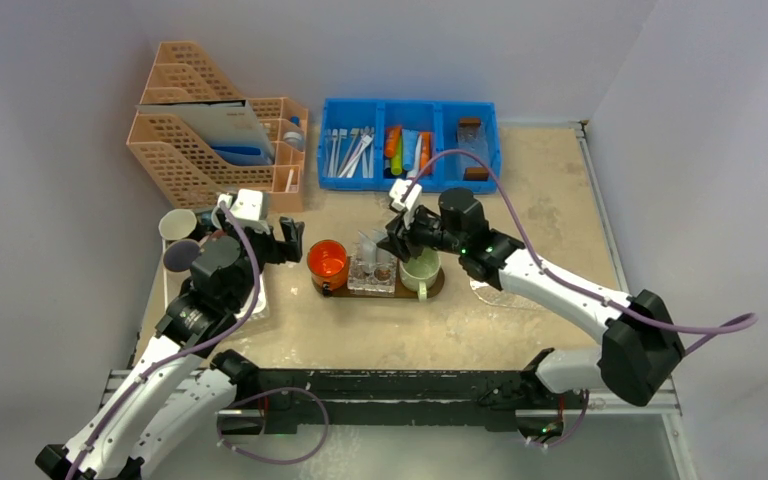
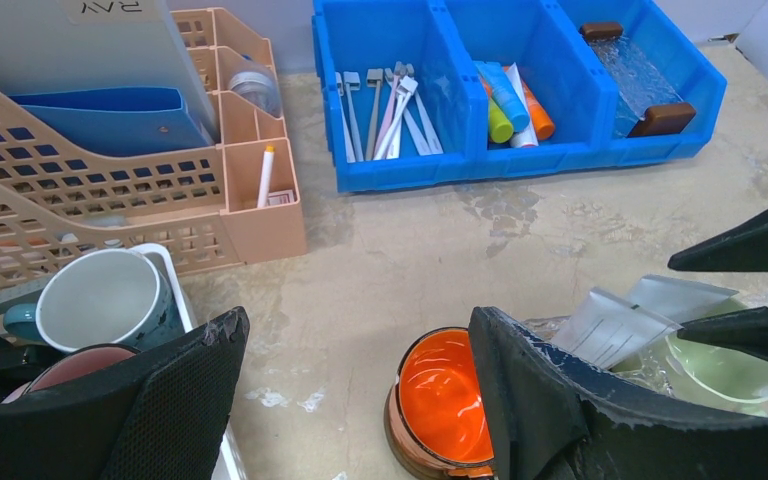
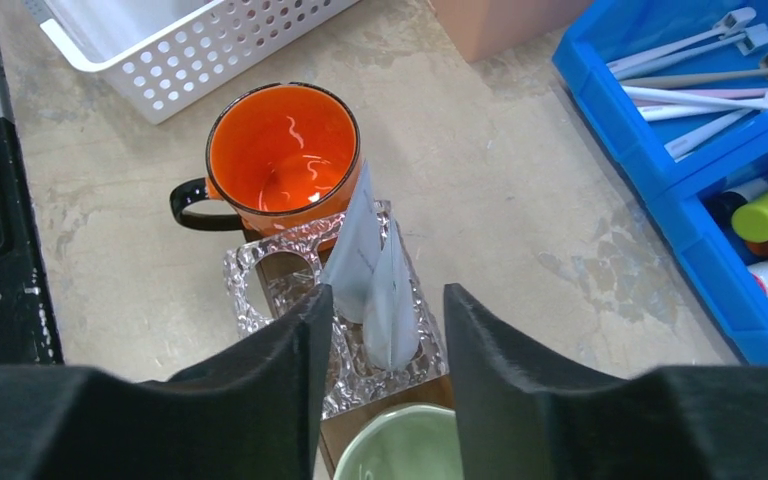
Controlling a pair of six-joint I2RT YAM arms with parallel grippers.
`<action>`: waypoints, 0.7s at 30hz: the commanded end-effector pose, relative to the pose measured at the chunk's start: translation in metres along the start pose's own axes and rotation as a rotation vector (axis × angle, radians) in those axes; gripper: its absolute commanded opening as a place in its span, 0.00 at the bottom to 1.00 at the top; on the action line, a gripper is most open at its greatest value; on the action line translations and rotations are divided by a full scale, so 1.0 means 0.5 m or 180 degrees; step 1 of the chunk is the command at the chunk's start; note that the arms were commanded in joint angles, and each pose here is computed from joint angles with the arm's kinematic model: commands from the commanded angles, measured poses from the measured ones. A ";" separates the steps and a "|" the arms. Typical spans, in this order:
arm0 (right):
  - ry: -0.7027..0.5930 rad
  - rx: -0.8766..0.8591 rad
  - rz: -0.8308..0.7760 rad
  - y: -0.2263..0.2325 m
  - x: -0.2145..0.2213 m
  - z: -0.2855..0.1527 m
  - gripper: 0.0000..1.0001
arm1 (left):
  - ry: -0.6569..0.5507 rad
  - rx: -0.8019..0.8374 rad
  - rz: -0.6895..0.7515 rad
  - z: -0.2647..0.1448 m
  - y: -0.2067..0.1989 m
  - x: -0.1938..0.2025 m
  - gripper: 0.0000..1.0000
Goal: Prepare toiletry sets of a toothbrush and toothpaste on the tray
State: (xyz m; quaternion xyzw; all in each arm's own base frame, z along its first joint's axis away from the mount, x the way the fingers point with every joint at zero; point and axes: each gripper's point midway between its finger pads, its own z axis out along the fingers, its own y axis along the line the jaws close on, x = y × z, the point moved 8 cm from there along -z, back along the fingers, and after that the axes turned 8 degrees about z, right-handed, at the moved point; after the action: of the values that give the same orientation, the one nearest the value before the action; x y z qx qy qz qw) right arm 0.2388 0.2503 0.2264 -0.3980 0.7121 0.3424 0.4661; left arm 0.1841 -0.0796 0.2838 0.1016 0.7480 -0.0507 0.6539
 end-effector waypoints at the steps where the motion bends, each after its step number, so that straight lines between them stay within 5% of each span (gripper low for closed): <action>1: -0.0159 0.0092 -0.0086 0.005 -0.030 -0.022 0.52 | -0.0195 -0.0039 -0.0057 -0.004 0.005 -0.035 0.80; 13: -0.0362 0.0624 -0.0100 -0.004 -0.081 -0.085 0.84 | -0.0165 -0.0067 -0.0070 -0.001 0.005 -0.034 0.80; 15: -0.0405 0.0783 -0.0067 -0.008 -0.088 -0.098 0.97 | -0.0156 -0.0072 -0.0080 0.000 0.005 -0.034 0.80; 21: -0.0445 0.1210 -0.0011 -0.020 -0.095 -0.132 0.99 | -0.0117 -0.0083 -0.0073 0.008 0.003 -0.037 0.80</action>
State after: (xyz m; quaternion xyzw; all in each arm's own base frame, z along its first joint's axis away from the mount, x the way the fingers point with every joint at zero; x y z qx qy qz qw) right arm 0.2319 0.2129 0.2709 -0.3230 0.7257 0.2623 0.5479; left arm 0.1872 -0.0805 0.2803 0.1017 0.7541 -0.0449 0.6473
